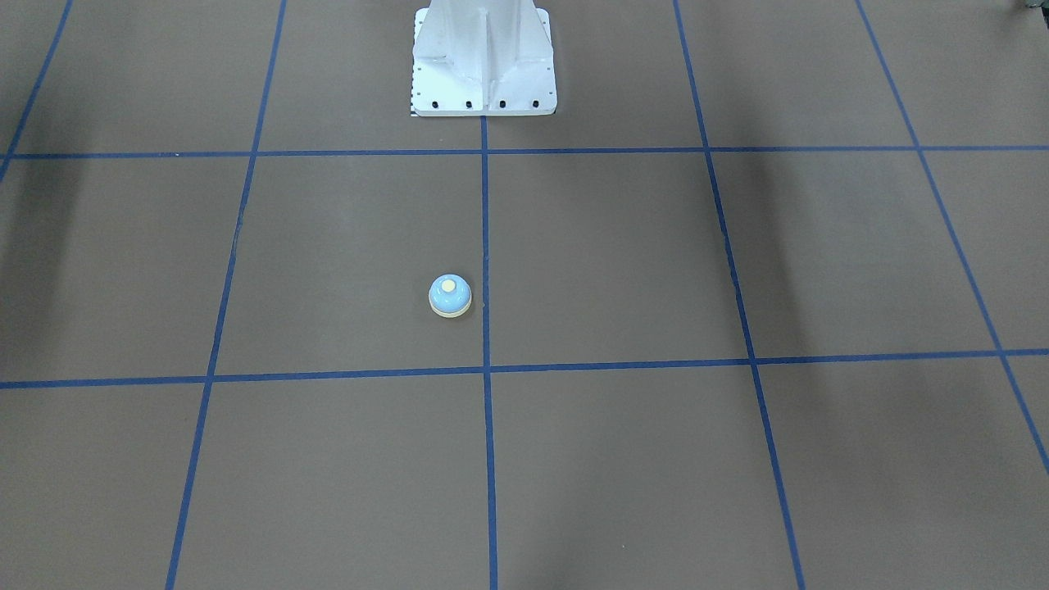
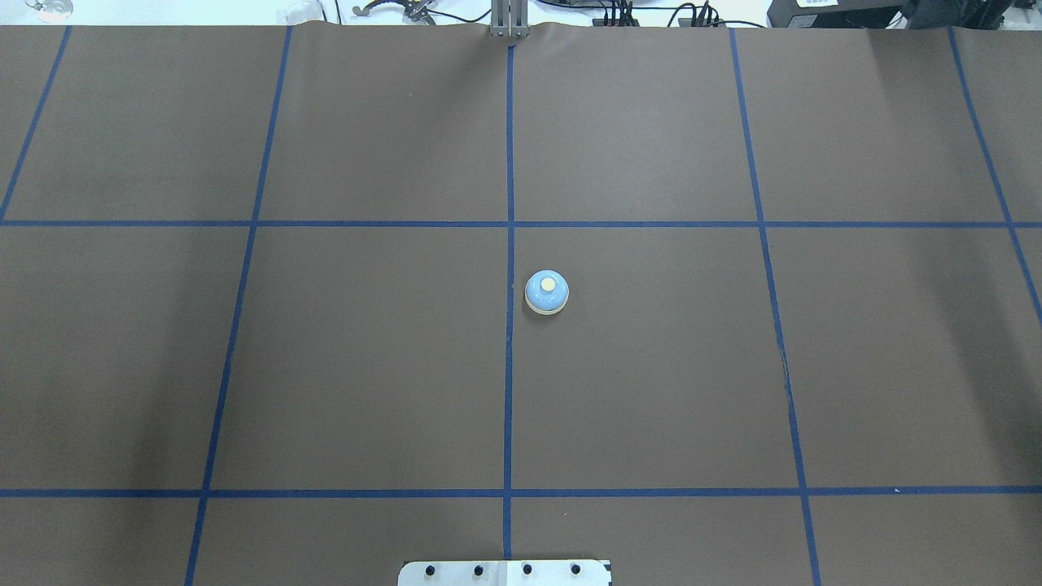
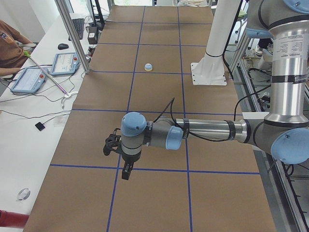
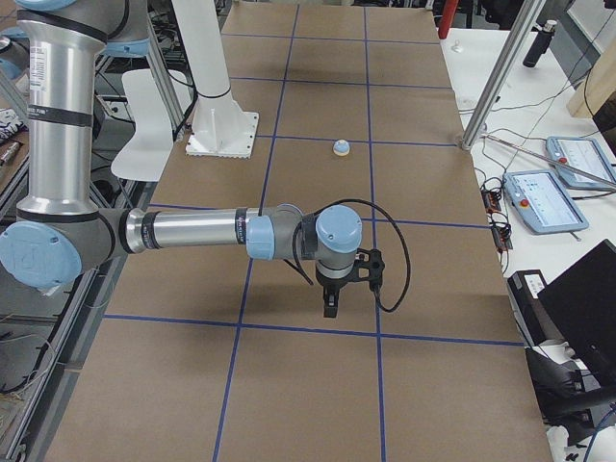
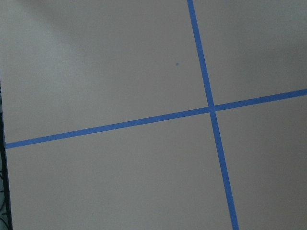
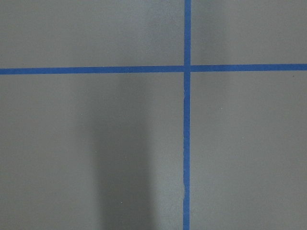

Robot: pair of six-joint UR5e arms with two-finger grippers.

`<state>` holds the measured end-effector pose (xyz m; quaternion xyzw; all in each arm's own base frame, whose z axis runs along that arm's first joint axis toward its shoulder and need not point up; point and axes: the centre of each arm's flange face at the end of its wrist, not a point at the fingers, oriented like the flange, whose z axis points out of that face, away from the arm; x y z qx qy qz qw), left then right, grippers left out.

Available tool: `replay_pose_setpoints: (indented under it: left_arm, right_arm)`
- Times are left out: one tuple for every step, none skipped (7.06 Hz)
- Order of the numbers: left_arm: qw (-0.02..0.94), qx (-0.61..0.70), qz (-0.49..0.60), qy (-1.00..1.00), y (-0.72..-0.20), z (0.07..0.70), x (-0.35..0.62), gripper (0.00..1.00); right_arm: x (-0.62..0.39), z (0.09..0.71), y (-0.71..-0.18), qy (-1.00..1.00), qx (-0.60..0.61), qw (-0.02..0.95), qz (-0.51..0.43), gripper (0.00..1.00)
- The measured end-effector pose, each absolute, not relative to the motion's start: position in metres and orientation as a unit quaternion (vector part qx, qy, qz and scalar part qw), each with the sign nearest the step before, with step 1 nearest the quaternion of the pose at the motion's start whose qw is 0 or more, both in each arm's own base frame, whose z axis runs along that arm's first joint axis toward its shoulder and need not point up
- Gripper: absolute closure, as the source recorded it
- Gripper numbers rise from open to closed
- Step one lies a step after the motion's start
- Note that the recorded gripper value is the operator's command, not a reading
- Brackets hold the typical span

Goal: Place and press bell with both arms

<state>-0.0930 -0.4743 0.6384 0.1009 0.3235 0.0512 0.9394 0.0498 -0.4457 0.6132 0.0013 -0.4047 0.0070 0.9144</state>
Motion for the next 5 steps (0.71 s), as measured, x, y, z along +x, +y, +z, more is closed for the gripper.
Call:
replay_pose_setpoints:
  left_arm:
    - [0.939, 0.101, 0.051, 0.323, -0.4744, 0.6384, -0.0924, 0.0]
    - [0.94, 0.1, 0.051, 0.323, -0.4744, 0.6384, -0.0922, 0.0]
    - [0.94, 0.1, 0.051, 0.323, -0.4745, 0.6384, -0.0921, 0.0]
    - [0.94, 0.1, 0.051, 0.323, -0.4745, 0.6384, -0.0921, 0.0]
    - [0.94, 0.1, 0.051, 0.323, -0.4745, 0.6384, -0.092, 0.0]
  right_arm:
    - [0.0498, 0.6139, -0.4454, -0.405, 0.0, 0.914, 0.008, 0.0]
    - [0.0498, 0.6144, -0.4452, -0.405, 0.0, 0.914, 0.008, 0.0]
    - [0.0501, 0.6149, -0.4448, -0.405, -0.001, 0.914, 0.008, 0.0]
    - [0.0505, 0.6153, -0.4444, -0.405, -0.001, 0.914, 0.009, 0.0]
    - [0.0511, 0.6155, -0.4442, -0.404, -0.002, 0.914, 0.01, 0.0]
